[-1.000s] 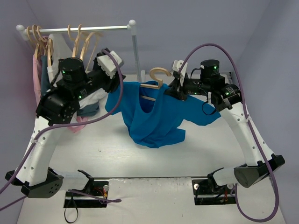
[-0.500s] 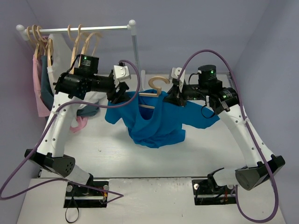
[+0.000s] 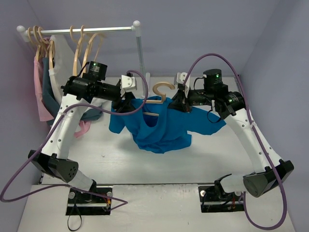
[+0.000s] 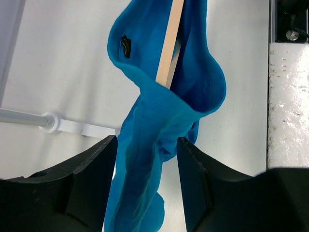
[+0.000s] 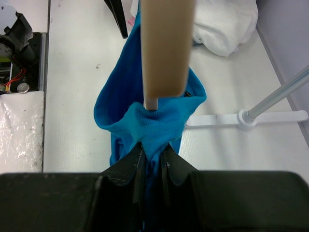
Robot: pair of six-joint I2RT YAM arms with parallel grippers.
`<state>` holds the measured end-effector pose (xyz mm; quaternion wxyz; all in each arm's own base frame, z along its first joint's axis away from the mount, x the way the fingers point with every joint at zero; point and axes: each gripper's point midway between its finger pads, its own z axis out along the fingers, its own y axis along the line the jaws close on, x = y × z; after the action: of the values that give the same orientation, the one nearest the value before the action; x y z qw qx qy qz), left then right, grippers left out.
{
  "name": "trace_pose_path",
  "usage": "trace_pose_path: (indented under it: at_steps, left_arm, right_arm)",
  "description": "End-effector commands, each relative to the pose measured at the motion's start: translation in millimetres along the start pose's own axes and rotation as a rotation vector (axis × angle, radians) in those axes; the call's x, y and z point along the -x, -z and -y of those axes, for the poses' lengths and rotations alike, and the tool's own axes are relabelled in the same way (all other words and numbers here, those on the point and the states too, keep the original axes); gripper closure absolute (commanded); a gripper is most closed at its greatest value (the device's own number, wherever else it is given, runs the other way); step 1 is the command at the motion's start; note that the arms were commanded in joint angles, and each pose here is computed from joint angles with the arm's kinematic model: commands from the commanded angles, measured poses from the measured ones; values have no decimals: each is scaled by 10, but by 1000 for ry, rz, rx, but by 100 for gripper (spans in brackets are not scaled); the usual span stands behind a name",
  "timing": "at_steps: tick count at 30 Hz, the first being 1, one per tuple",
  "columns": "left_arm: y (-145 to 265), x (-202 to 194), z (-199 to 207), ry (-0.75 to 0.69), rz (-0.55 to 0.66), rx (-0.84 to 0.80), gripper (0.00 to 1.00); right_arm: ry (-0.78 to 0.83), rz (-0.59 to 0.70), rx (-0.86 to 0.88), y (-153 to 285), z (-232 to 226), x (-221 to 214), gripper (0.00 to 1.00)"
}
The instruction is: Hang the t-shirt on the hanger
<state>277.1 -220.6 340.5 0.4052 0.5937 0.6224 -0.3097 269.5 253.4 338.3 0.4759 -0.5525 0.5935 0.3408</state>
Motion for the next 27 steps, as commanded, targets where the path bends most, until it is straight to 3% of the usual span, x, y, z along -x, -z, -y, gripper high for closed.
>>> trace_pose_path:
  at_steps: [1, 10, 18, 24, 27]
  left_arm:
    - [-16, 143, 42, -94, 62, -38, 53]
    - [-126, 140, 91, -106, 75, -88, 60]
    - [-144, 101, 139, -98, 77, -104, 84]
    - [-159, 74, 160, -89, 77, -113, 83]
    - [-167, 83, 169, -90, 79, -117, 75]
  right_arm:
    - [106, 99, 13, 57, -24, 312, 100]
    - [85, 87, 25, 11, -17, 225, 100]
    - [85, 86, 26, 2, -10, 217, 100]
    - [87, 92, 38, -7, -30, 233, 100]
    - [84, 91, 41, -13, -43, 233, 100]
